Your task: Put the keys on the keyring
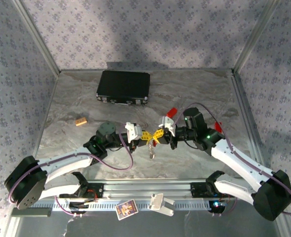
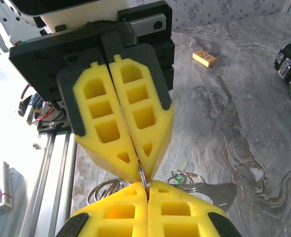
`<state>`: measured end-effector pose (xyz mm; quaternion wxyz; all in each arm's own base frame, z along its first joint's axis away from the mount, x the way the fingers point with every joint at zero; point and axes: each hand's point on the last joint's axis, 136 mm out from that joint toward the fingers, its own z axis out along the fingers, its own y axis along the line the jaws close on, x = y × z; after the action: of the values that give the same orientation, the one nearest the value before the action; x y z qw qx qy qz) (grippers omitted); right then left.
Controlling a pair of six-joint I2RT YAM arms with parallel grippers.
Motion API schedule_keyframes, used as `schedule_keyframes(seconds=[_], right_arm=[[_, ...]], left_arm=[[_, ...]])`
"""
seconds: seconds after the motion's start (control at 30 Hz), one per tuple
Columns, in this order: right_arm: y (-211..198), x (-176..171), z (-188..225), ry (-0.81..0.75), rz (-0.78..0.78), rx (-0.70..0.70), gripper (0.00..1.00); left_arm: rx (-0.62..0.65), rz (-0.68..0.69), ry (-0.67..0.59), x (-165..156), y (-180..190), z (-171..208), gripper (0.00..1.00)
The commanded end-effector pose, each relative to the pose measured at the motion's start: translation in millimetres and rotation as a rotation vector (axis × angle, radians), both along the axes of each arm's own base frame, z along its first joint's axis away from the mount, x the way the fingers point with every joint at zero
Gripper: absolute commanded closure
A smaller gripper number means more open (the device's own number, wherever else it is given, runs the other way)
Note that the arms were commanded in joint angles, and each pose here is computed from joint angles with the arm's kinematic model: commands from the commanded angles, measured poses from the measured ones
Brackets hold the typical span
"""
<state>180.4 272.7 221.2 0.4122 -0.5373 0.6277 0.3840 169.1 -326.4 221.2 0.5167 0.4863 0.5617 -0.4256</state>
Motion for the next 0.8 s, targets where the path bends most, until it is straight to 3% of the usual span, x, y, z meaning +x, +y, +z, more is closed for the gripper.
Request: schedule_keyframes(seconds=[0.0, 0.2, 0.37, 0.6, 0.77], right_arm=[[2.4, -0.8, 15.1, -0.054, 0.024, -0.011, 1.0], [2.2, -4.5, 7.2, -0.103, 0.056, -0.14, 1.0], [3.2, -5.5, 0.3, -0.134, 0.082, -0.258, 1.0], [8.1, -10.0, -0.2, -0.149, 0.12, -0.307, 1.0], [10.1, -9.7, 6.6, -0.124, 0.102, -0.242, 0.97]], left_arm=[[-0.013, -0.016, -0.043, -4.4, 0.4, 13.4, 0.78], [0.171, 0.02, -0.029, 3.0, 5.6, -12.6, 0.73], [0.191, 0.016, -0.031, 3.7, 5.1, -14.1, 0.77], [0.188, -0.009, -0.029, -0.2, 3.6, -11.7, 0.9], [0.166, -0.036, -0.035, -5.4, 3.0, -6.2, 1.0]])
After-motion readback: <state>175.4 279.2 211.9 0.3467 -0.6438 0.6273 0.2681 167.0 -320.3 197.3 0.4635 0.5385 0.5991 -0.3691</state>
